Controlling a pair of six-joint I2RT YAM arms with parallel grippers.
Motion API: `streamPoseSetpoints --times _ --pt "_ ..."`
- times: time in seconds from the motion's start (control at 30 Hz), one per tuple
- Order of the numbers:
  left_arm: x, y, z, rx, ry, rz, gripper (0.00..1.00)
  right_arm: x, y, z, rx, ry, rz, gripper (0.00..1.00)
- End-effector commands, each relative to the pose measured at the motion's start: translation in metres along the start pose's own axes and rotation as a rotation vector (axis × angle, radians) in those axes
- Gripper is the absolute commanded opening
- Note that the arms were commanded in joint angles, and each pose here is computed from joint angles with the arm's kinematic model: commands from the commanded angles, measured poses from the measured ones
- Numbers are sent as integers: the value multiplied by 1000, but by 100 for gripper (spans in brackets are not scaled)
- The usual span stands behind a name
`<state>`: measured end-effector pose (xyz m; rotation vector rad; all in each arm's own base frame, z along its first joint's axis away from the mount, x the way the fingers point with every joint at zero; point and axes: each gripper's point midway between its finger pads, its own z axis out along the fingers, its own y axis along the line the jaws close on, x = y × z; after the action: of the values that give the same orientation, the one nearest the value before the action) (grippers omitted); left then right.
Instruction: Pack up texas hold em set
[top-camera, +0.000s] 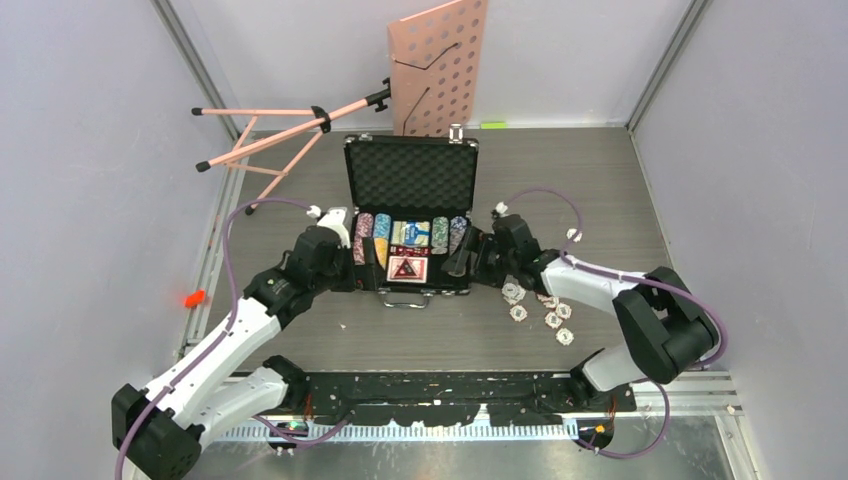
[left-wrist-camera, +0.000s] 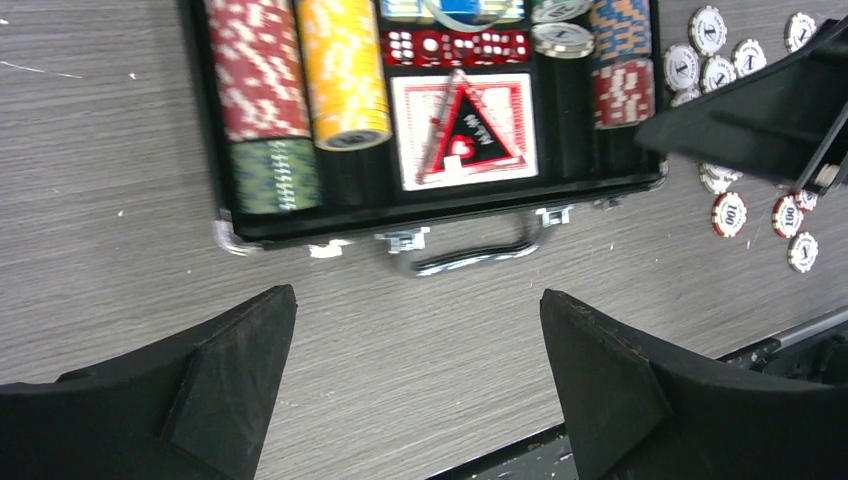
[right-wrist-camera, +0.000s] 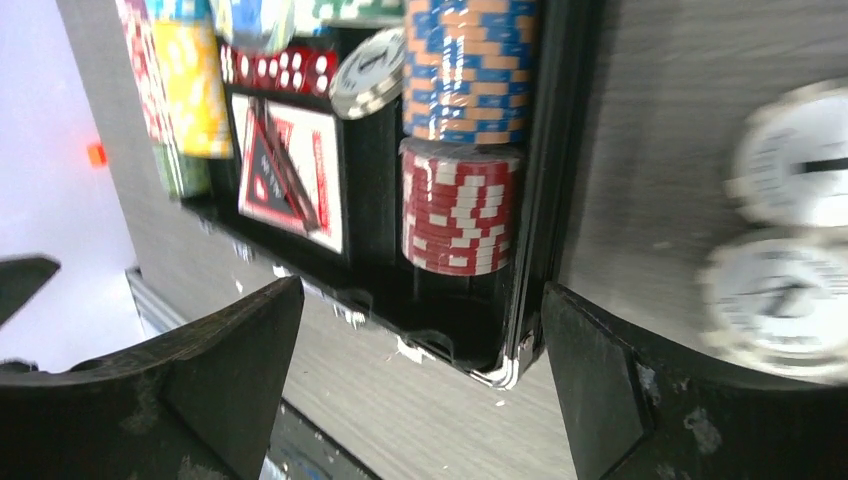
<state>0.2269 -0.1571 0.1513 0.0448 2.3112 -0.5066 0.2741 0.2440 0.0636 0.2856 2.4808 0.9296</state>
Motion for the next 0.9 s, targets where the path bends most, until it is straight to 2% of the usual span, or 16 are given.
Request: streamPoseSetpoints --times 0.0,0.13,0.27,0.47,0.63,0.73,0.8,0.87 --pt "-6 -11 1 45 -3 -9 96 46 72 1 -212 127 -51 94" --pt "-4 -10 8 39 8 -10 95 54 79 -2 -203 128 -56 93" --pt "1 -17 13 78 32 -12 93 46 61 -11 -72 96 -108 91" --pt "5 -37 27 169 70 -71 79 7 39 -43 123 -54 -218 90" --pt "12 -61 46 252 94 -153 72 -30 -9 -73 312 -151 -142 91" --pt "21 -73 62 270 99 -178 67 -45 -36 -92 449 -172 -157 91" --pt "22 -83 73 291 87 -193 58 -52 -44 -102 506 -190 -169 91" --pt "24 -91 86 302 75 -212 37 -55 -46 -107 524 -199 -177 91"
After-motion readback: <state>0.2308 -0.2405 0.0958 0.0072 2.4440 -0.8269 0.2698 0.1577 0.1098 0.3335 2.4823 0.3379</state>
